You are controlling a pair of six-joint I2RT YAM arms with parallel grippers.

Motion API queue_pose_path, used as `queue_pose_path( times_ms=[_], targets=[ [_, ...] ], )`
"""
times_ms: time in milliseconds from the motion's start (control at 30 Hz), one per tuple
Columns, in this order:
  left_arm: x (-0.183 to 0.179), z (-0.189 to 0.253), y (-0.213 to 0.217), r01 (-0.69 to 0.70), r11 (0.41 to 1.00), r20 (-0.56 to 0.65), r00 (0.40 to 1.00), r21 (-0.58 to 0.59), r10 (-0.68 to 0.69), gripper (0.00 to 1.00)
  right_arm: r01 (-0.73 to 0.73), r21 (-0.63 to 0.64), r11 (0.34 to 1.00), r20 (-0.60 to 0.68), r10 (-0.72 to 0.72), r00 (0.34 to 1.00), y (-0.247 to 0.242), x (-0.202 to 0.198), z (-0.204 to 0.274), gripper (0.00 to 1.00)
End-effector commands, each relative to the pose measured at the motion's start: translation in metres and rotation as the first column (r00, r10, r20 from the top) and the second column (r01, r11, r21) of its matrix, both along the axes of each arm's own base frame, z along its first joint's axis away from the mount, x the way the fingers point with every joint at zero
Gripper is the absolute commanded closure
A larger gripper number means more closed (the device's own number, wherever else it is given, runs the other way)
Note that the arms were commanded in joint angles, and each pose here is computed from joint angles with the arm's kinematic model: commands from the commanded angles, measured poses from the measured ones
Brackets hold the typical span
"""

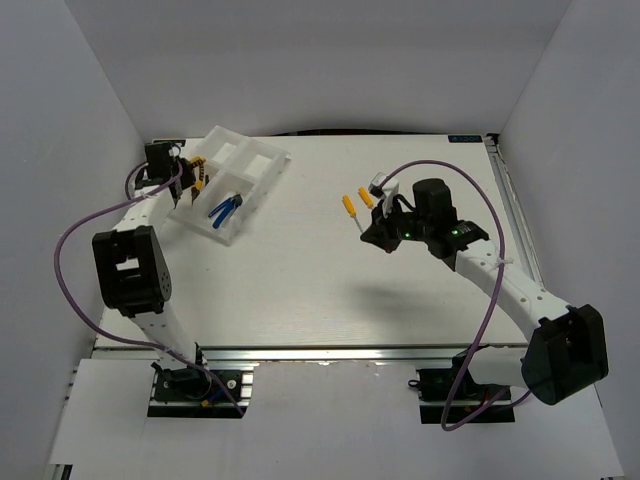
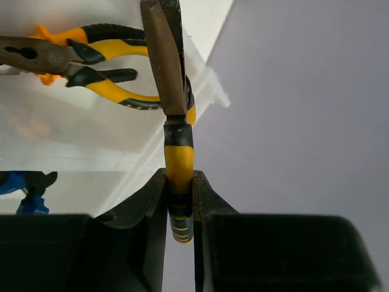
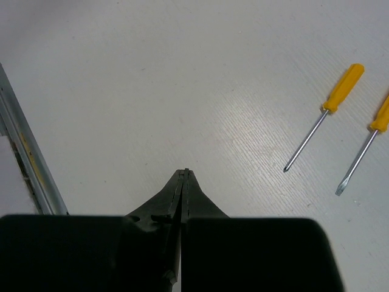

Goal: Sort the tools into containers

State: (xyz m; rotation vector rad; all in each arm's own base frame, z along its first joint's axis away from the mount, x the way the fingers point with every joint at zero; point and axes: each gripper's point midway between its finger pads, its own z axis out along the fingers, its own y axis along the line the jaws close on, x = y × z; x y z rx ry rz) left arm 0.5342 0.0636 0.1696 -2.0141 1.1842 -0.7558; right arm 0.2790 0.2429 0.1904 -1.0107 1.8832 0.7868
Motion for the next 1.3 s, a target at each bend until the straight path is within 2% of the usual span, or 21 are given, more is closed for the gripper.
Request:
queue_pose_path(
  times_ms=[0, 333, 567, 733, 967, 1267],
  targets=[
    [0.010, 0.015, -0.004, -0.017, 0.999, 0.018, 1.000, -0.045, 0.018, 1.00, 0.024, 0.029, 0.999, 0.056, -0.025, 0.998, -0.002, 0.006, 0.011, 1.00],
    [0.025, 0.009, -0.023, -0.054, 0.993, 0.022, 0.998, -0.108, 0.057, 1.00, 0.034, 0.031, 0.999, 0.066, -0.036, 0.997, -0.006, 0.003, 0.007, 1.00],
    [0.037, 0.011, -0.049, -0.073, 0.984, 0.082, 0.993, -0.160, 0.087, 1.00, 0.042, 0.031, 0.999, 0.072, -0.044, 0.996, -0.009, 0.003, 0.007, 1.00],
    [0.035, 0.001, -0.051, -0.072, 0.981, 0.103, 0.991, -0.179, 0.091, 1.00, 0.047, 0.023, 0.999, 0.086, -0.049, 0.995, -0.014, 0.002, 0.005, 1.00],
    [0.023, -0.007, -0.043, -0.089, 0.980, 0.119, 0.987, -0.179, 0.112, 0.81, 0.044, 0.019, 0.999, 0.085, -0.045, 0.995, -0.016, 0.002, 0.002, 1.00],
    [0.010, -0.003, -0.024, -0.112, 0.981, 0.140, 0.981, -0.161, 0.135, 0.45, 0.035, 0.007, 0.999, 0.088, -0.036, 0.995, -0.016, 0.003, 0.000, 1.00]
  ],
)
